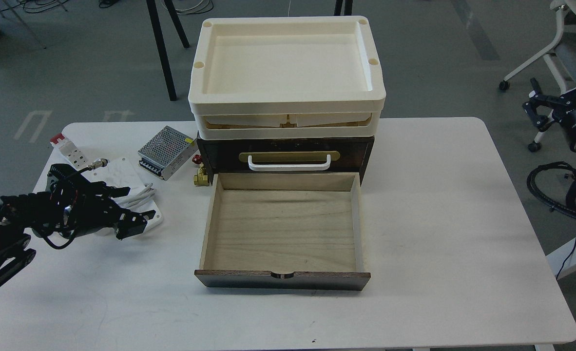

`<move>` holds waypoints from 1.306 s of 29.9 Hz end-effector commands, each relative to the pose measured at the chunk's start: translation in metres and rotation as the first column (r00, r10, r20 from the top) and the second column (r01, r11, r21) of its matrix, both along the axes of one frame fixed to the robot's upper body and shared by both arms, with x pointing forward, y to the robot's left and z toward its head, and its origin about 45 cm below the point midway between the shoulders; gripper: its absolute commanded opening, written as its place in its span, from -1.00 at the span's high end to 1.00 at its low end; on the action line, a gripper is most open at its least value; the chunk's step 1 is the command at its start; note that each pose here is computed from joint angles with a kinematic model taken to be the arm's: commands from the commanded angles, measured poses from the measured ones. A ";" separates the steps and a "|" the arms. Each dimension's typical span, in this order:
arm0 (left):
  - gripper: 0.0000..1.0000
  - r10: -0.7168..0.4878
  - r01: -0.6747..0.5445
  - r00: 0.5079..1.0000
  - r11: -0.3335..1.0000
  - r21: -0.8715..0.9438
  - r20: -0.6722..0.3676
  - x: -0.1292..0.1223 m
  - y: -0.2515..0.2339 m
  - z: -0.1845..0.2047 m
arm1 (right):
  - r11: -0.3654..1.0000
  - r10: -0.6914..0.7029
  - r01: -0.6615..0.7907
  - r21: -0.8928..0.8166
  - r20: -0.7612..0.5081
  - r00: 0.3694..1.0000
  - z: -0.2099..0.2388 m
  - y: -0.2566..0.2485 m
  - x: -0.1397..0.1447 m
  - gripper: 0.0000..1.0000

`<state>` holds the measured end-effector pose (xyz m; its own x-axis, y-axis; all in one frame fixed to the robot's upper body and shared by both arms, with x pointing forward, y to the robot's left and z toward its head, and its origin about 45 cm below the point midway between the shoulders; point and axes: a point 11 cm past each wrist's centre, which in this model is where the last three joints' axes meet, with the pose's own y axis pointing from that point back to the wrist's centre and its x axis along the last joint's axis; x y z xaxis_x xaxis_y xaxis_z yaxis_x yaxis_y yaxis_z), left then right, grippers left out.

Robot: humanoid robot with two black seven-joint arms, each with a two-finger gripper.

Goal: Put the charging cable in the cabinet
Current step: 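Close the left gripper on the white charger and coiled cable, then lift the white charger with the left gripper off the table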

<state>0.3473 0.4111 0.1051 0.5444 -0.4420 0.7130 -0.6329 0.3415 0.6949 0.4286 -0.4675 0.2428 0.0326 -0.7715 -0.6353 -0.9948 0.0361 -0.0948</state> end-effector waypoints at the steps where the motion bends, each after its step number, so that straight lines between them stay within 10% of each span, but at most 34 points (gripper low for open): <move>1: -0.55 0.011 -0.011 1.000 1.000 0.005 0.021 0.002 0.003 -0.005 | 1.000 0.000 0.000 0.001 0.000 1.000 -0.001 0.000 0.000 -1.00; 10: -0.26 -0.001 -0.001 0.998 1.000 0.024 0.063 0.001 0.011 -0.007 | 1.000 -0.001 0.001 0.001 -0.002 1.000 -0.001 0.000 -0.001 -1.00; 18: 0.93 0.009 -0.011 0.999 1.000 0.028 0.045 -0.001 0.013 -0.009 | 1.000 -0.013 0.013 0.009 -0.011 1.000 -0.007 -0.004 -0.005 -1.00; 39: 1.00 0.033 -0.029 0.996 0.998 -0.048 0.084 0.008 0.018 0.042 | 1.000 -0.027 0.027 0.009 -0.017 0.999 -0.010 -0.009 -0.009 -1.00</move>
